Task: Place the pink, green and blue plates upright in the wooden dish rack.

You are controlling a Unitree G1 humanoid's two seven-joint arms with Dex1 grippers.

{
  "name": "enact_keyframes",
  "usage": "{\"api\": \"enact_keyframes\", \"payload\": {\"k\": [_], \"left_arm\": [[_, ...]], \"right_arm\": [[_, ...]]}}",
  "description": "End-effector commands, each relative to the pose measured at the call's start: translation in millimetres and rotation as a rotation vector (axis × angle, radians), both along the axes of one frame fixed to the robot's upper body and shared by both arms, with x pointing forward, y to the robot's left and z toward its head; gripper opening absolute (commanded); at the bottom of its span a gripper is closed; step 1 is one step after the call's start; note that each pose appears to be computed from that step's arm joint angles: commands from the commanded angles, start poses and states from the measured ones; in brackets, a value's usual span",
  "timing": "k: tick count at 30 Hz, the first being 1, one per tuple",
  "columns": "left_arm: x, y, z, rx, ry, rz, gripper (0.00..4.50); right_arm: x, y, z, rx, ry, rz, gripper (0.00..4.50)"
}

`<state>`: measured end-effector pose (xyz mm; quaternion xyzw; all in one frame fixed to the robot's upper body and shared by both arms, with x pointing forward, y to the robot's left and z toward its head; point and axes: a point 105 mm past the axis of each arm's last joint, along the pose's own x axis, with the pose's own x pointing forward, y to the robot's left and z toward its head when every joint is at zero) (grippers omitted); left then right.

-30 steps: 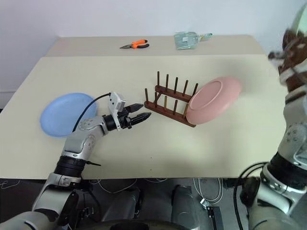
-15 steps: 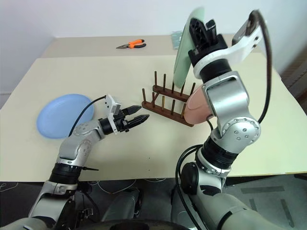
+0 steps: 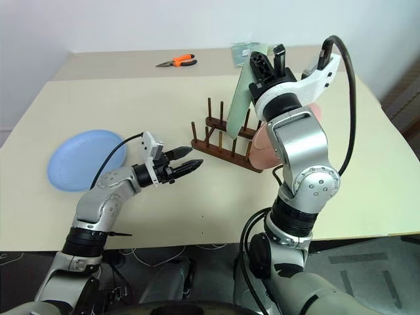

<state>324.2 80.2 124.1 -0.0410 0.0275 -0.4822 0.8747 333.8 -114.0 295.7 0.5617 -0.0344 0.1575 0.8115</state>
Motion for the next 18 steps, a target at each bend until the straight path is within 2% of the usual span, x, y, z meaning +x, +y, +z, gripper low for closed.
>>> {"api": "enact_keyframes", "payload": {"k": [1, 8, 9, 10, 12, 14, 18], "left_arm": [[-3, -4, 8, -0.018, -0.027, -0.017, 3.09], [-4, -5, 9, -0.022, -0.023, -0.025, 3.09], [-5, -5, 9, -0.022, -0.022, -0.025, 3.09], [-5, -5, 9, -0.022, -0.021, -0.025, 3.09], [-5, -5, 9, -0.022, -0.018, -0.023, 3.09], [-5, -3, 8, -0.023, -0.013, -0.018, 3.09], [0, 7, 10, -0.021, -0.006, 0.023, 3.09]], "right_arm": [[2, 2, 3, 0.017, 0.014, 0.006, 0.03], [11, 5, -6, -0.016, 0.072, -0.011, 0.03], [12, 5, -6, -0.036, 0.064, -0.011, 0.69], [11, 7, -4, -0.065, 0.040, -0.007, 0.99], [11, 10, 1, -0.120, 0.001, -0.001, 1.98], [6, 14, 14, -0.279, -0.113, -0.010, 2.94], [0, 9, 32, -0.550, -0.295, -0.055, 2.94]]}}
